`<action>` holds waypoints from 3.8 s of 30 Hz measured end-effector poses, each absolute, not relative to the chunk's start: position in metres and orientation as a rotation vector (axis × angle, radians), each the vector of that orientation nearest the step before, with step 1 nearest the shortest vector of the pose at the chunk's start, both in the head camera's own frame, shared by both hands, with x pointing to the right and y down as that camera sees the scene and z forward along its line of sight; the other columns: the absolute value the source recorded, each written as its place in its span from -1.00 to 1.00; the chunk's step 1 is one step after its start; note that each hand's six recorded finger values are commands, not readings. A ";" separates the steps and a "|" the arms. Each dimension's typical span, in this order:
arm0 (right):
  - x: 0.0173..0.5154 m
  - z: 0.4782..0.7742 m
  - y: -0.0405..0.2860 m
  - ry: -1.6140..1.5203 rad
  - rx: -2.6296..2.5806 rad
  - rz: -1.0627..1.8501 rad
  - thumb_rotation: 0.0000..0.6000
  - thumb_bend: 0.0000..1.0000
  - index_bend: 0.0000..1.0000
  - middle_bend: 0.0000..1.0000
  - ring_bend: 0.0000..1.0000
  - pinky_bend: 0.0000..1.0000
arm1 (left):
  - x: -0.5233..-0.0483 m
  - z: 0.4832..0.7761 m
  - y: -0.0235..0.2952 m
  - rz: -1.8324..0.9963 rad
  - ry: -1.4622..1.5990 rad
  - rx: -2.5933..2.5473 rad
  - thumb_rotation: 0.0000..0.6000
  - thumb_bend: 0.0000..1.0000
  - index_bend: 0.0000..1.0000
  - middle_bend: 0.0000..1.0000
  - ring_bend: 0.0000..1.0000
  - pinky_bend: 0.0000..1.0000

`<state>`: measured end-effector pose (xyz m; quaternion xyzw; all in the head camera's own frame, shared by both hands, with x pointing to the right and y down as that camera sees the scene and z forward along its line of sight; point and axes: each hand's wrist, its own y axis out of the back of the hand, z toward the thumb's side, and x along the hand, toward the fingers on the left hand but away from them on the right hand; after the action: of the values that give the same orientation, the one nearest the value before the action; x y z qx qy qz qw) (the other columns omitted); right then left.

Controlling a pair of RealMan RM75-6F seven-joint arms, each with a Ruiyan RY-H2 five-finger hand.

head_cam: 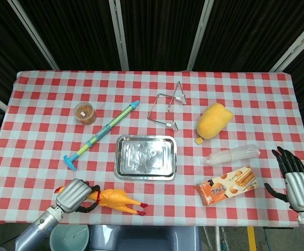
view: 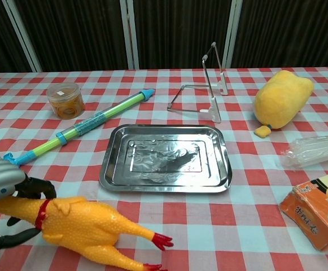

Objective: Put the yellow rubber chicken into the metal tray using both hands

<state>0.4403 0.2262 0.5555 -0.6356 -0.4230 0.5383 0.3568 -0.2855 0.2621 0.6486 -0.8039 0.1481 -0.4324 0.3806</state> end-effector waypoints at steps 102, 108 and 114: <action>0.203 0.608 0.103 -0.870 -2.356 1.270 1.00 0.66 0.22 0.07 0.07 0.27 | -0.050 0.560 0.097 -0.775 0.259 -1.710 1.00 0.44 0.33 0.50 0.31 0.57; 0.205 0.611 0.102 -0.868 -2.358 1.272 1.00 0.80 0.63 0.43 0.41 0.61 | -0.051 0.562 0.098 -0.772 0.255 -1.712 1.00 0.34 0.33 0.50 0.31 0.57; 0.207 0.611 0.101 -0.877 -2.351 1.267 1.00 0.84 0.98 0.76 0.72 0.89 | -0.051 0.564 0.099 -0.767 0.252 -1.704 1.00 0.31 0.33 0.50 0.31 0.57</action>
<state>0.2073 0.1014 0.6115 -0.8249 -0.3077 0.4447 0.1646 -0.0507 0.0988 0.5640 -0.7312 0.1082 -0.3290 0.5876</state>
